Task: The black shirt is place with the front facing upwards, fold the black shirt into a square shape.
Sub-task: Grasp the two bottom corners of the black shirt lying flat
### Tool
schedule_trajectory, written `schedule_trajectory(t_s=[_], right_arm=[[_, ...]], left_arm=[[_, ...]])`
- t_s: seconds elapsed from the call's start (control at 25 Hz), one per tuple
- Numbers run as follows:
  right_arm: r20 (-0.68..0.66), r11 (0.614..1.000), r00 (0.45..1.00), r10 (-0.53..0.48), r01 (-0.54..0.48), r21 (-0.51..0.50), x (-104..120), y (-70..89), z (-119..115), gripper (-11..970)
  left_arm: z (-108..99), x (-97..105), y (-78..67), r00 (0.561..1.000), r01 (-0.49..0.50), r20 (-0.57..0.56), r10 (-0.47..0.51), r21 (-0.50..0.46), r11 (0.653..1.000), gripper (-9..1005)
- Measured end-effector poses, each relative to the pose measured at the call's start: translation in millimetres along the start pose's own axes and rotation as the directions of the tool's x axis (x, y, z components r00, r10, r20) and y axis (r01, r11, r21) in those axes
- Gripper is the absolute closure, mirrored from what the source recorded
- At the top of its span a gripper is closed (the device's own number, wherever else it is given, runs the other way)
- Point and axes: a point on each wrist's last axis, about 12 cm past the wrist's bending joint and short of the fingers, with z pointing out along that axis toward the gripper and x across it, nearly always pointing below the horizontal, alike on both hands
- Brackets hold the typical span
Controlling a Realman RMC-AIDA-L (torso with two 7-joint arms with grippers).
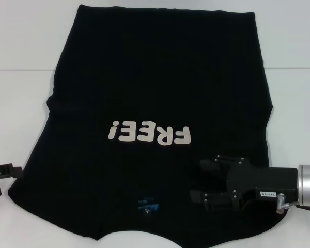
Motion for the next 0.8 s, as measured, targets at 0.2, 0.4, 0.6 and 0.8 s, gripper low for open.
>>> schedule_trajectory(t_s=[0.2,0.4,0.6,0.8], right_arm=[[0.000,1.000,1.000,0.000,0.000,-0.001,-1,-0.2,0,56],[0.002,1.000,1.000,0.002,-0.002,0.000,-1,-0.2,0,55],[0.003,1.000,1.000,0.001,-0.001,-0.001,-1,-0.2,1,56],[0.003,1.000,1.000,0.002,-0.002,-0.002,-1,0.1,1,56]], left_arm=[[5,1,0.7,1.000,-0.002,-0.005,0.002,0.002,1.000,57],[7,3,-0.8,1.000,-0.001,-0.018,0.001,0.012,1.000,58],[16,5,-5.0,0.999,-0.009,-0.050,0.011,0.028,1.000,58],[21,3,-10.8,0.998,-0.023,-0.062,0.025,0.044,0.999,59]])
